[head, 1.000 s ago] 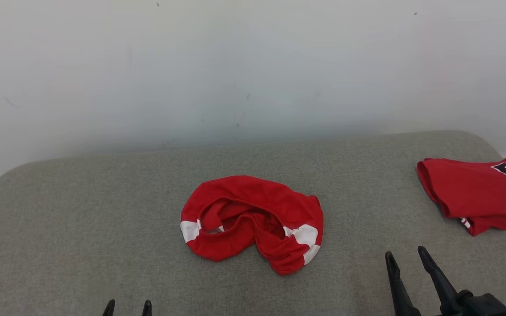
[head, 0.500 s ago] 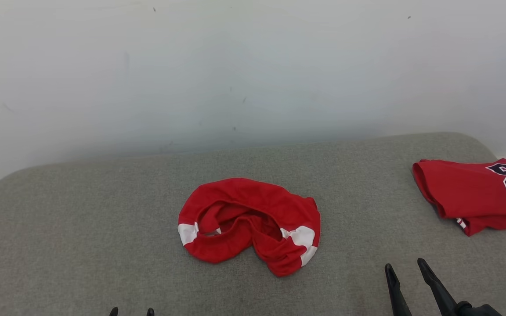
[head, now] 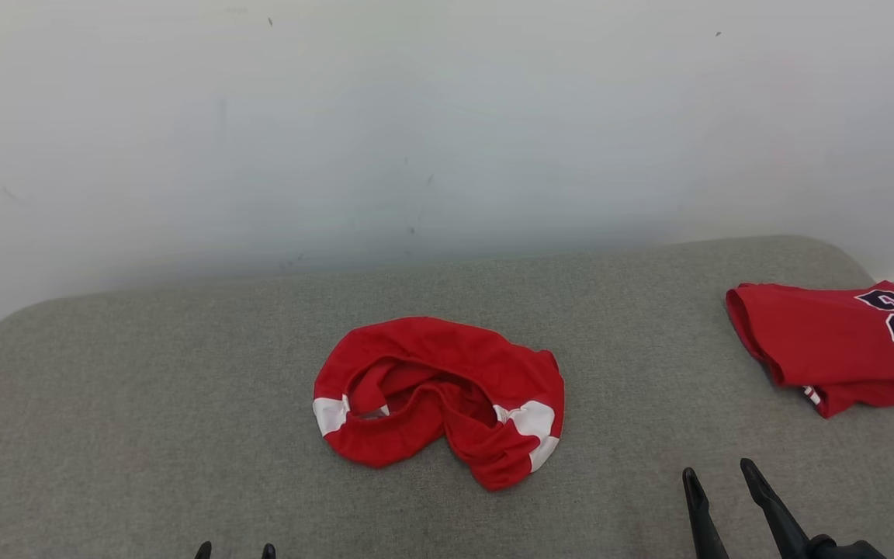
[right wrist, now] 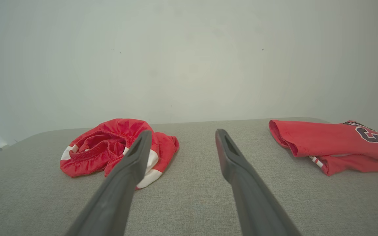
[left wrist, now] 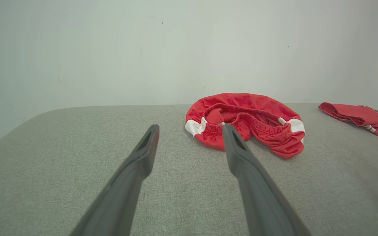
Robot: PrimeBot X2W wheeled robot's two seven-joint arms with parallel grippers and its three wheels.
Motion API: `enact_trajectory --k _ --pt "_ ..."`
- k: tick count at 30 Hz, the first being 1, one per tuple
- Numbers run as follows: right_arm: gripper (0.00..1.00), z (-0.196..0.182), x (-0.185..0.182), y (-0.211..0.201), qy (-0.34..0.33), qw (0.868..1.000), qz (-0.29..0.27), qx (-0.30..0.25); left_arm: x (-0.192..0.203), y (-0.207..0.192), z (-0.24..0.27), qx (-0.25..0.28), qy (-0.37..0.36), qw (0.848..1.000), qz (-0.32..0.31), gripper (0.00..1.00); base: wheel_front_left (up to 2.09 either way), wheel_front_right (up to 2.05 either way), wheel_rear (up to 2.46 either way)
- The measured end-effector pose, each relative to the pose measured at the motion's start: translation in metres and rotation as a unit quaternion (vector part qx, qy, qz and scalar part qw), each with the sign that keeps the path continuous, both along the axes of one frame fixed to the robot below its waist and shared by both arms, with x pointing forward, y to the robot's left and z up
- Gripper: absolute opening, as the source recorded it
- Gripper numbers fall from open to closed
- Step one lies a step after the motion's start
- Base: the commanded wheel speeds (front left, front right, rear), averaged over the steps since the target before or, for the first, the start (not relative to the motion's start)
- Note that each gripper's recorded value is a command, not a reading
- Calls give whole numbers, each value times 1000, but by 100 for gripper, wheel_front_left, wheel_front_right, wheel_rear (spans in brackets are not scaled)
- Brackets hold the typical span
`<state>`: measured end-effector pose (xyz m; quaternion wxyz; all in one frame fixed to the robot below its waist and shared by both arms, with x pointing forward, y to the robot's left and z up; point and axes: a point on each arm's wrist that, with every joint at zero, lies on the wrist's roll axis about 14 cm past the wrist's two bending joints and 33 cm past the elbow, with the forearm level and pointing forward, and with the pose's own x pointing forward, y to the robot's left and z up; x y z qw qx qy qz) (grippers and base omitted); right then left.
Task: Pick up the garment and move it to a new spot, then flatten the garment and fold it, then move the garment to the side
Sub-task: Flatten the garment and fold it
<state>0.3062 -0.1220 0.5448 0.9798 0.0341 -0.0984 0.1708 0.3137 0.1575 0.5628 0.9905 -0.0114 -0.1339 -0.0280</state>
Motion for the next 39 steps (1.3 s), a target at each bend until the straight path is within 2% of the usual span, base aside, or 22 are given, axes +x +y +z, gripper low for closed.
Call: enact_trajectory --k 30,39 --pt "100 -8 5 5 13 1000 12 -6 2 -1 -4 -8 8 1000 4 100 0 0 0" --pt "100 -8 11 -1 15 1000 6 -10 20 -26 1 -16 4 999 -38 100 0 0 0"
